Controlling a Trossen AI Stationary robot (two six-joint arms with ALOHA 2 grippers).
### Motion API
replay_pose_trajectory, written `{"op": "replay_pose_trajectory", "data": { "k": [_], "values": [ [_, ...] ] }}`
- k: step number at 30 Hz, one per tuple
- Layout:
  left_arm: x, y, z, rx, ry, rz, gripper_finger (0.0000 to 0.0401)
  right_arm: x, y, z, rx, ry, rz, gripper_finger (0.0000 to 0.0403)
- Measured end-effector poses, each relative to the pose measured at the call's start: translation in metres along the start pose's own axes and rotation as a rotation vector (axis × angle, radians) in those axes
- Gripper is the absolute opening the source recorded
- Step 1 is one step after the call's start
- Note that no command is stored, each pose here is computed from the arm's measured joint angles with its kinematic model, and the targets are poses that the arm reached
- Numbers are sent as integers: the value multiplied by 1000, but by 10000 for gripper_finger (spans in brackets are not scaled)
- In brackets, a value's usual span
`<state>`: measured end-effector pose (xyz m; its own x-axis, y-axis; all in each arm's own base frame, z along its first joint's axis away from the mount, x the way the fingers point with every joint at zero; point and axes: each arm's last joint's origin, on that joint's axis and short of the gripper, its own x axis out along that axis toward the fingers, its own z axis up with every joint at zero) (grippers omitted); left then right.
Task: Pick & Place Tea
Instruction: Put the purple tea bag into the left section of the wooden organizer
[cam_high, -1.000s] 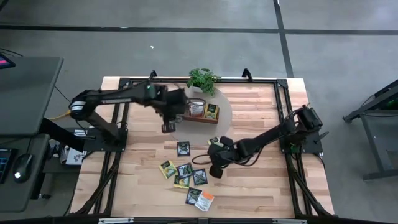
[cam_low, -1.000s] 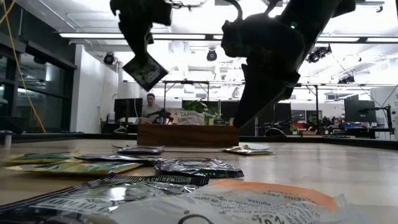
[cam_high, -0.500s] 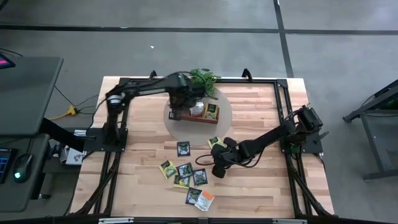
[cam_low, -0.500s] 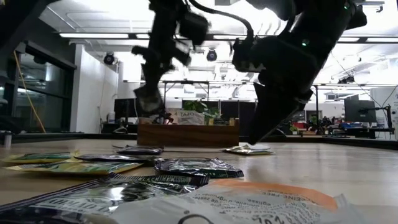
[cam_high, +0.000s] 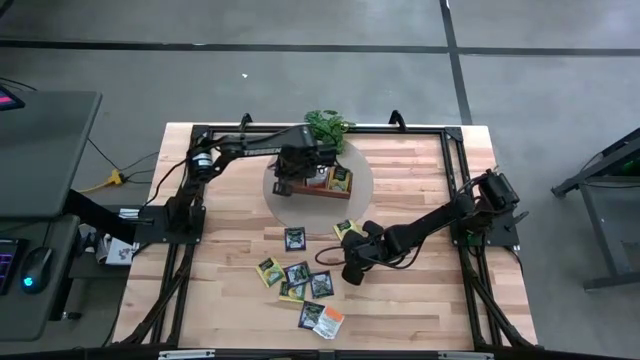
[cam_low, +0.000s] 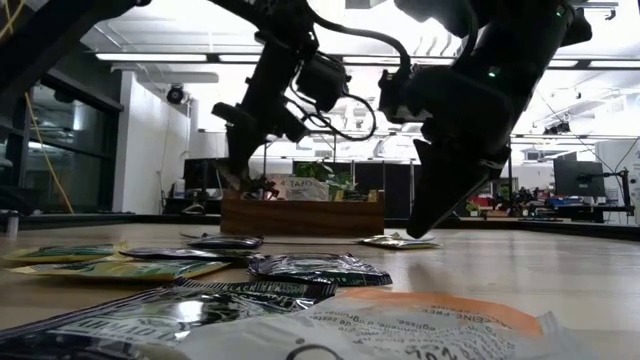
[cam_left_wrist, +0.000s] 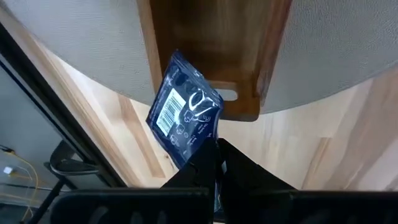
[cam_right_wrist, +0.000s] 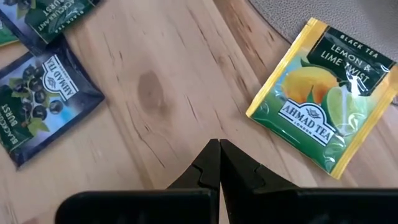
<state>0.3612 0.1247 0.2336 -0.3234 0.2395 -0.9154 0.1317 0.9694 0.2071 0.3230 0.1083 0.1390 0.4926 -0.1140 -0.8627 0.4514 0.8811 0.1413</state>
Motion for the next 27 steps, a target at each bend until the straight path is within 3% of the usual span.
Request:
{"op": "replay_pose_trajectory", "data": {
  "k": [12, 27],
  "values": [
    [-46, 15, -4, -118, -179, 28, 0, 0, 1, 0, 58, 19, 19, 0],
    [-43, 14, 1, -107, -179, 4, 0, 0, 1, 0, 64, 12, 13, 0]
  ]
}}
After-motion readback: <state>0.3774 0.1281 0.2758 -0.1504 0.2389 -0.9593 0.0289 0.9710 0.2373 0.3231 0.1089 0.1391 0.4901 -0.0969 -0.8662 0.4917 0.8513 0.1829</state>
